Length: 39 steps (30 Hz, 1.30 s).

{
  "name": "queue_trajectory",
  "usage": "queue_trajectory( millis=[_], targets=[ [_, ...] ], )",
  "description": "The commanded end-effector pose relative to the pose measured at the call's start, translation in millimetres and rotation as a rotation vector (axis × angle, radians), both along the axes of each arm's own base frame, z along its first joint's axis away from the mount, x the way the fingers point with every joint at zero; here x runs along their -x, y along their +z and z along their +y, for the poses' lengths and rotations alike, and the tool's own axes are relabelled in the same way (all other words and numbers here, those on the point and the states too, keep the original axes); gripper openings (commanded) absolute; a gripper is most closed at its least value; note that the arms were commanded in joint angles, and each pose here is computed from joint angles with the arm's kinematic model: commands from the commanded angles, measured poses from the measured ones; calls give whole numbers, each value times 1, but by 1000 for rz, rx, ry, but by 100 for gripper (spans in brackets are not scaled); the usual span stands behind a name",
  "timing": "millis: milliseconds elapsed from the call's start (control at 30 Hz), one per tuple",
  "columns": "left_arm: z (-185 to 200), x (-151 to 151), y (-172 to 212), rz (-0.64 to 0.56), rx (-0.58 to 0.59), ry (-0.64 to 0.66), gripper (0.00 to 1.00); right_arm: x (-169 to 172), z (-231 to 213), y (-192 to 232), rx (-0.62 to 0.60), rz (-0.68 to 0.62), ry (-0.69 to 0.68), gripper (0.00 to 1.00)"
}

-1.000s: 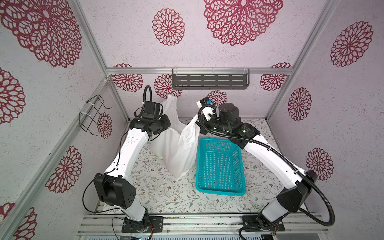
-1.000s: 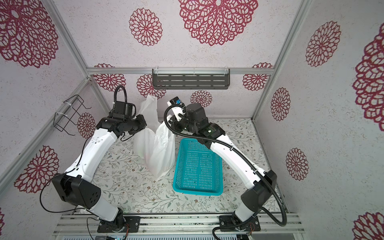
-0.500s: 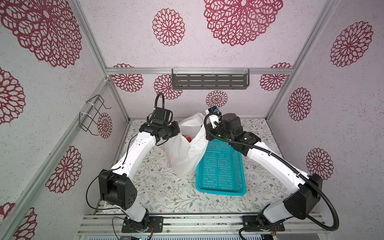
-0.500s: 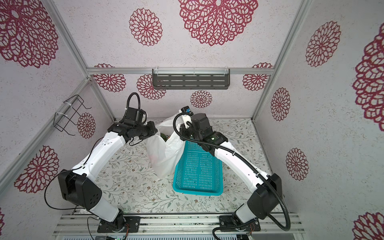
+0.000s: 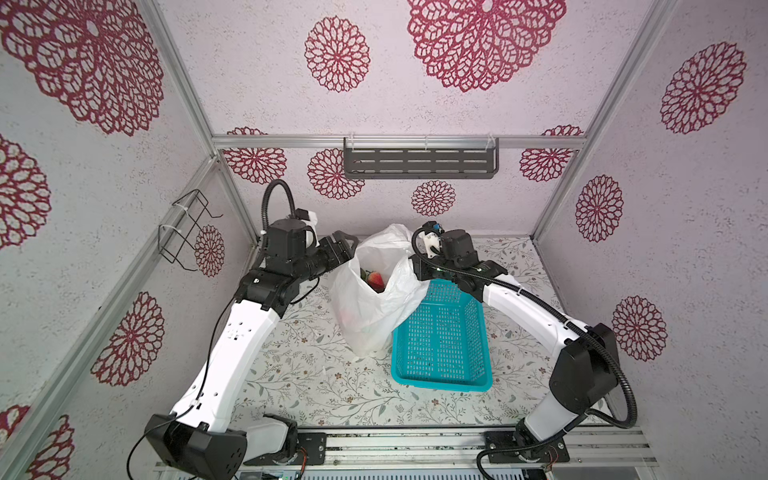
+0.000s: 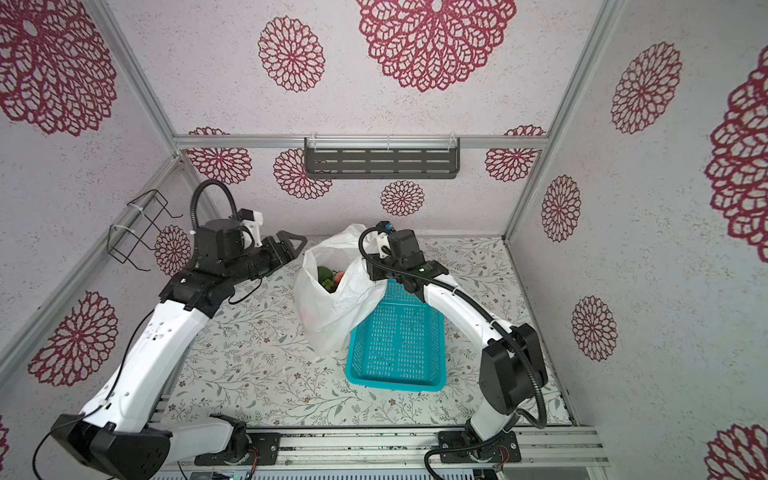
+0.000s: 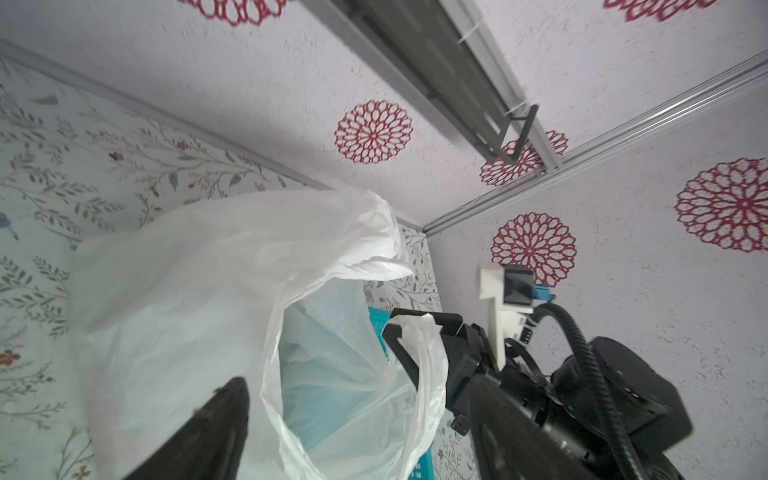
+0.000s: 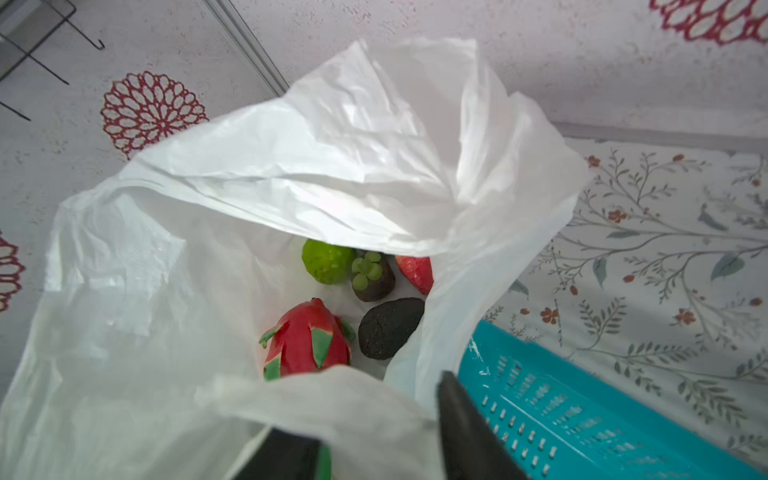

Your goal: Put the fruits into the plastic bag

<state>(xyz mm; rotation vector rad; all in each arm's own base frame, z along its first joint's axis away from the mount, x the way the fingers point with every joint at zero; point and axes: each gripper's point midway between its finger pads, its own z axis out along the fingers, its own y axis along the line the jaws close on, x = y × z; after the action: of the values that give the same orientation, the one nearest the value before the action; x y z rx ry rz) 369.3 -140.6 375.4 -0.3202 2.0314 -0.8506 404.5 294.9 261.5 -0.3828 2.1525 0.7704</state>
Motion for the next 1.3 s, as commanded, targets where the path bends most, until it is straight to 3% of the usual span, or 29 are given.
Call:
queue_trajectory(
  millis=[0,167,300,500,600,633,767,867,967,1133,1267],
  targets=[
    [44,-1,-1,-5,-46,177,87,13,-5,28,-70,-12,47,71],
    [106,10,-31,95,-111,425,89,44,-23,36,-53,1,122,83],
    [137,19,-56,167,-109,533,89,74,-36,41,-34,-4,166,90],
    [166,28,-87,247,-148,634,89,89,-75,34,50,6,55,95],
    [181,35,-101,286,-201,701,90,74,-118,27,134,-26,-164,95],
    [189,39,-107,303,-231,737,98,67,-144,27,173,-54,-292,97],
    [223,63,-131,374,-386,910,97,58,-254,21,276,-152,-814,99],
    [243,76,-143,370,-528,986,97,69,-306,-3,324,-220,-1056,99],
    [265,94,-152,317,-656,1106,97,80,-334,-33,349,-301,-1197,99],
    [280,101,-172,191,-724,1198,97,87,-348,-71,403,-452,-1250,99],
    [282,92,-191,216,-742,1213,97,76,-358,-106,552,-410,-1264,99]
  ],
)
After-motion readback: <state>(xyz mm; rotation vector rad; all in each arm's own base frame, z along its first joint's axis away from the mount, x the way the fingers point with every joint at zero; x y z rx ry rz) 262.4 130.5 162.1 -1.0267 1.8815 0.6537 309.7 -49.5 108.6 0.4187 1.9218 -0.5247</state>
